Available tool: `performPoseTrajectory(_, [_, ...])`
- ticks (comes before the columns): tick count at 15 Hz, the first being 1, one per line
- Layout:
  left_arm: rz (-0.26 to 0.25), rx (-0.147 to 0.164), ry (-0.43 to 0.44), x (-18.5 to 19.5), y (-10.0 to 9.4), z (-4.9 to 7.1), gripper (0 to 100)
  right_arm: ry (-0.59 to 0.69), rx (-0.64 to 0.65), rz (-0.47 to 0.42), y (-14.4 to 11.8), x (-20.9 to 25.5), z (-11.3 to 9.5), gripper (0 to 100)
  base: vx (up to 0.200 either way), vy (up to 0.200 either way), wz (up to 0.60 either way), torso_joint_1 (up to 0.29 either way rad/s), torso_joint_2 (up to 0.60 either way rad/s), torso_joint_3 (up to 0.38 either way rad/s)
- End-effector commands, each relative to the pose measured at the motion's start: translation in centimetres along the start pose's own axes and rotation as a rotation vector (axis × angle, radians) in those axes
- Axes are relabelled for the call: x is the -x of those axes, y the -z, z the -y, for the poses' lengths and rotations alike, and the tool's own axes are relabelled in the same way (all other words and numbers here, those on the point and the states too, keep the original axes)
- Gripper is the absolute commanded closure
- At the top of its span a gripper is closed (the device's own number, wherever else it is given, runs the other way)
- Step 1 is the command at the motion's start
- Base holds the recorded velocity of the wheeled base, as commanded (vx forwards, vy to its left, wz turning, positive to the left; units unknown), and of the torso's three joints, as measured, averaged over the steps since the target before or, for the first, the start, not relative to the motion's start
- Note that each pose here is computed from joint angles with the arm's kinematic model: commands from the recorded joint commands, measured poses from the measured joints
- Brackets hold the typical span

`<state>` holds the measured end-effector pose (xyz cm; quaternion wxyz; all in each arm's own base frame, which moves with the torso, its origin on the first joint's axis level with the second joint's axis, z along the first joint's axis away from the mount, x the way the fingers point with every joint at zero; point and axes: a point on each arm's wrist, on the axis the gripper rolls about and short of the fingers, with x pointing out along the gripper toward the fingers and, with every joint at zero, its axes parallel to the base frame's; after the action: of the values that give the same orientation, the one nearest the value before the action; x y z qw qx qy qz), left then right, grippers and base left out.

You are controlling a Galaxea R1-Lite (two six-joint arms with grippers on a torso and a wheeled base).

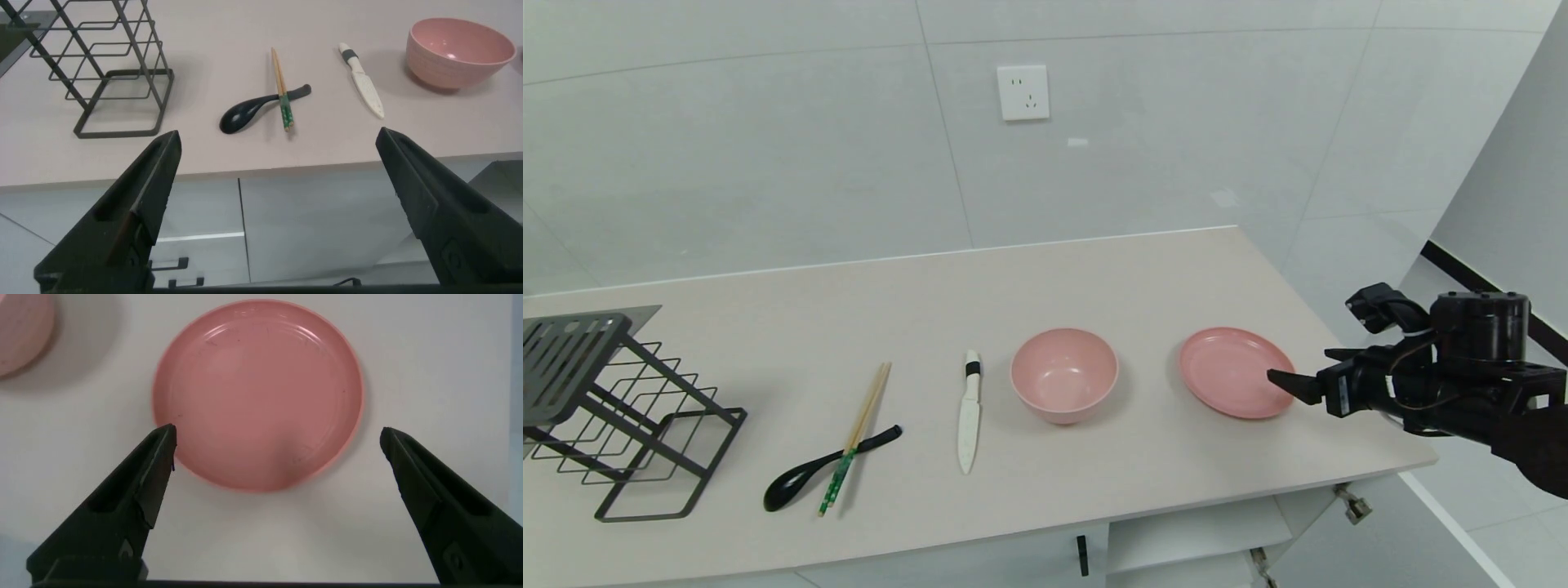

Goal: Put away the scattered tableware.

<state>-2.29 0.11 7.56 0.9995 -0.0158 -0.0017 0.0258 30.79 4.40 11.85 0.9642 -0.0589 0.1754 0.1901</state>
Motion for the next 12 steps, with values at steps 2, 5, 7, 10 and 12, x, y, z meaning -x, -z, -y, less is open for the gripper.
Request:
performPoseTrajectory(2, [-0.001, 0.001, 0.0, 0.0, 0.0, 0.0, 0, 0.002, -0.012, -0.037, 1.1, -2.9, 0.9, 0, 0.0, 0.0, 0.0, 0.0, 0.0, 0.0])
performPoseTrajectory(5, [-0.001, 0.001, 0.0, 0.0, 0.0, 0.0, 0, 0.001, -0.014, -0.045, 1.4, -4.7, 1.3, 0, 0.0, 0.0, 0.0, 0.0, 0.0, 0.0])
performPoseTrajectory(7, [-0.001, 0.001, 0.0, 0.0, 0.0, 0.0, 0, 0.02, -0.021, -0.043, 1.6, -6.1, 2.3, 0, 0.0, 0.0, 0.0, 0.0, 0.0, 0.0])
performPoseTrajectory(10, [-0.001, 0.002, 0.0, 0.0, 0.0, 0.0, 0, 0.033, -0.025, -0.039, 2.0, -8.0, 3.4, 0, 0.0, 0.0, 0.0, 0.0, 0.0, 0.0])
performPoseTrajectory(12, [-0.001, 0.002, 0.0, 0.0, 0.0, 0.0, 0, 0.034, -0.025, -0.033, 2.1, -9.0, 3.7, 0, 0.0, 0.0, 0.0, 0.0, 0.0, 0.0])
